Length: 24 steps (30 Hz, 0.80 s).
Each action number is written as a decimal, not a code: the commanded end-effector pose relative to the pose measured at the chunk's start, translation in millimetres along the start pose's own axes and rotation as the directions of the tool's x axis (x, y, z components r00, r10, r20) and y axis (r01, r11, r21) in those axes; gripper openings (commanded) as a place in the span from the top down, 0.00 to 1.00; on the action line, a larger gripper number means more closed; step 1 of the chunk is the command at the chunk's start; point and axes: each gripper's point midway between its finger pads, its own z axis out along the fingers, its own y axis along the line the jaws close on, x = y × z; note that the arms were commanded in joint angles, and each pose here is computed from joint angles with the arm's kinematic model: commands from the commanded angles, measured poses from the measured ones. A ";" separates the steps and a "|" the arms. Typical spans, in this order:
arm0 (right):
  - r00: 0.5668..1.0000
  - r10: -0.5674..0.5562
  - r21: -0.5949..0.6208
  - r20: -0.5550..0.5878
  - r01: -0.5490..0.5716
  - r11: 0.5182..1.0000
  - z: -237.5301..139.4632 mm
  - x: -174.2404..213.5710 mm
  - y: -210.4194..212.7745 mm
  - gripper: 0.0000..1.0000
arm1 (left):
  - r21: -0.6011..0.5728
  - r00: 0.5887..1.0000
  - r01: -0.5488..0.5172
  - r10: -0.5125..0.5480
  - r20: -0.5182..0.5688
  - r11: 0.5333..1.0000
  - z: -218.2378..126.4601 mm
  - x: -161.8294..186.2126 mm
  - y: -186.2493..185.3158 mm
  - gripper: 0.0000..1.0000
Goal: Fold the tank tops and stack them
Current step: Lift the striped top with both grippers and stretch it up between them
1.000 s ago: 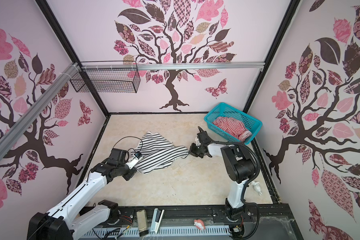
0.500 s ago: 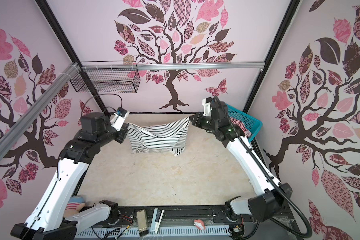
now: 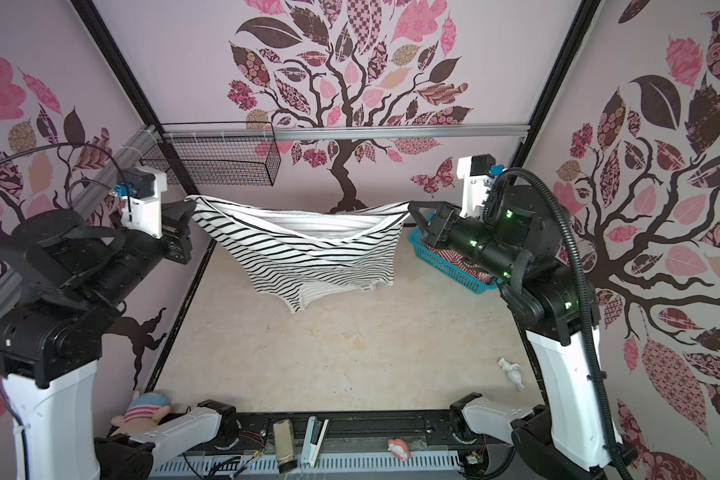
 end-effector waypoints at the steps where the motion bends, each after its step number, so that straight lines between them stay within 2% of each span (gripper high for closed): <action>1: 1.000 -0.012 -0.031 0.008 0.012 0.999 -32.3 -3.1 17.2 1.00 | -0.045 0.999 0.026 -0.025 0.030 0.999 -28.6 -11.5 11.3 1.00; 5: 1.000 -0.009 -0.025 0.019 0.010 1.000 -38.8 -7.3 19.8 1.00 | -0.074 0.999 0.019 -0.016 0.045 0.997 -39.4 -16.1 17.4 1.00; 7: 1.000 -0.004 0.007 -0.001 0.004 1.000 -28.4 -3.5 10.8 1.00 | -0.086 1.000 0.008 -0.005 0.027 0.996 -32.3 -12.1 18.7 1.00; 10: 0.997 0.017 0.050 -0.069 -0.014 0.999 0.2 10.1 -6.7 1.00 | -0.076 0.999 -0.020 0.018 -0.029 0.997 -4.2 4.7 13.8 1.00; 17: 0.984 0.080 0.112 -0.159 -0.063 0.992 76.6 30.6 -53.1 1.00 | 0.013 0.983 -0.078 0.079 -0.166 0.997 109.9 75.3 -17.4 1.00; 21: 0.975 0.132 0.138 -0.178 -0.108 0.985 130.6 27.5 -100.5 1.00 | 0.005 0.977 0.014 -0.013 -0.211 1.000 186.7 102.3 0.1 1.00; 24: 0.975 0.138 0.157 -0.173 -0.111 0.981 174.6 13.2 -132.6 1.00 | -0.037 0.972 0.037 -0.045 -0.229 0.999 251.4 110.9 22.7 1.00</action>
